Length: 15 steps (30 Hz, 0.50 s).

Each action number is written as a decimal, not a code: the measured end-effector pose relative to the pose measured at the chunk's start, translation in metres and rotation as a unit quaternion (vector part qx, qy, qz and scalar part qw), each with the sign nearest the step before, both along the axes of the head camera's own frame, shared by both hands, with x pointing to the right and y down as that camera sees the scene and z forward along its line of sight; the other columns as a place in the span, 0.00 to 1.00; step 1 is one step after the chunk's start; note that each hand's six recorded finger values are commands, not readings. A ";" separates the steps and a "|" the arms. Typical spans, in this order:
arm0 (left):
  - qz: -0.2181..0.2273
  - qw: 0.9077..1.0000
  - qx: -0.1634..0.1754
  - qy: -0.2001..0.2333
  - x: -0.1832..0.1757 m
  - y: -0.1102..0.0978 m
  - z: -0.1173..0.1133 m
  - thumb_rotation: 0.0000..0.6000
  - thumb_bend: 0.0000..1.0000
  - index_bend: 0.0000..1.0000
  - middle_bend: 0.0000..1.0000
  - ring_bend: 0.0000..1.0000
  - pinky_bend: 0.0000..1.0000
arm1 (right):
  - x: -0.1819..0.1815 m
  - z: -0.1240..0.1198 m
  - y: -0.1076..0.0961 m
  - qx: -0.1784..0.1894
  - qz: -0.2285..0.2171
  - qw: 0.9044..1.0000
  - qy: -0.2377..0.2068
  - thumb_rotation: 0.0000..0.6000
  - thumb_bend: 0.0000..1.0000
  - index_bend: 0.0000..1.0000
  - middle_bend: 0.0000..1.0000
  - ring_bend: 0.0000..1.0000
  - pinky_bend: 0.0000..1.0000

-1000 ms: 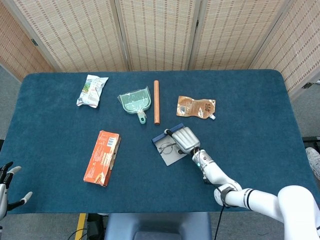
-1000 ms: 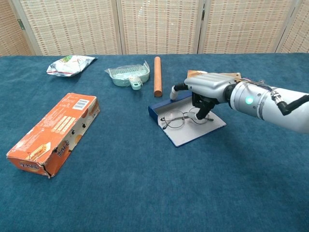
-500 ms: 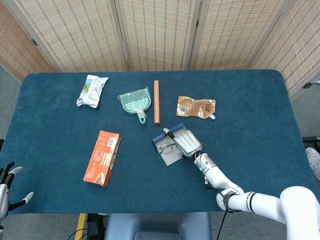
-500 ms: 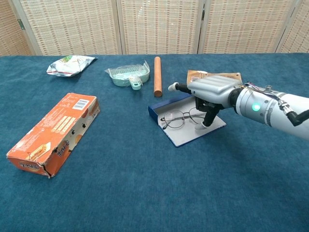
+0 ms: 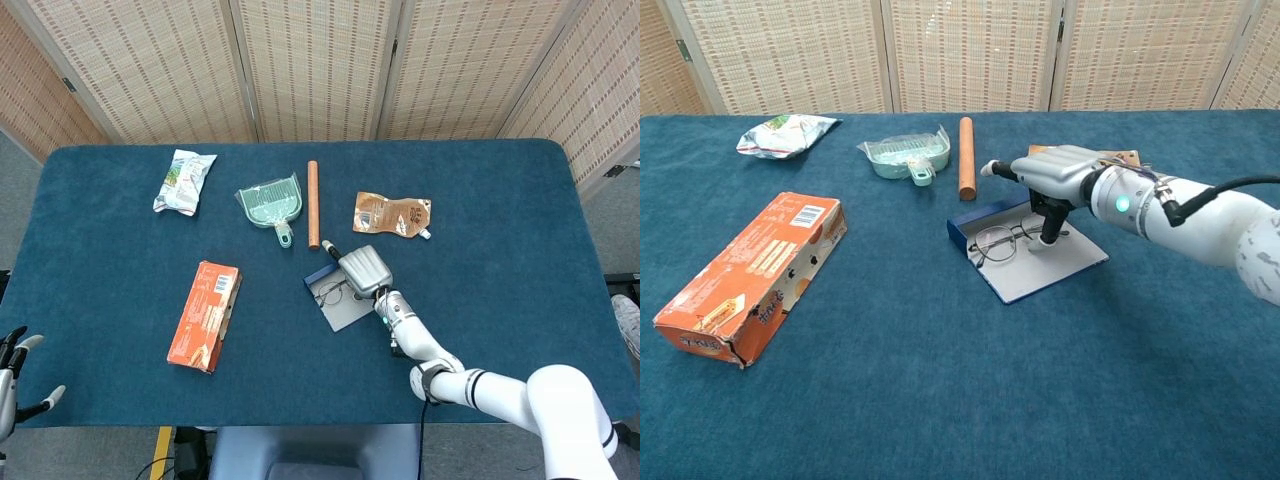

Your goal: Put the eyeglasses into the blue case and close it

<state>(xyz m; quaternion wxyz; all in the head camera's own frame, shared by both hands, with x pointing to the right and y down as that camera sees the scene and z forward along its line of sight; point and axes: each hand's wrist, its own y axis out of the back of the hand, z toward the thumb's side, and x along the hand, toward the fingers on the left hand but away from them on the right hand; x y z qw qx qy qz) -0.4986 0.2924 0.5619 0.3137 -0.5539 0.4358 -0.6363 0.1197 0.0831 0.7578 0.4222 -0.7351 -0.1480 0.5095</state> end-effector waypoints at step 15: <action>0.001 1.000 -0.002 0.001 0.000 0.002 0.001 1.00 0.19 0.25 0.14 0.15 0.24 | -0.023 0.005 -0.011 0.015 0.031 0.999 -0.010 1.00 0.26 0.00 0.99 1.00 0.98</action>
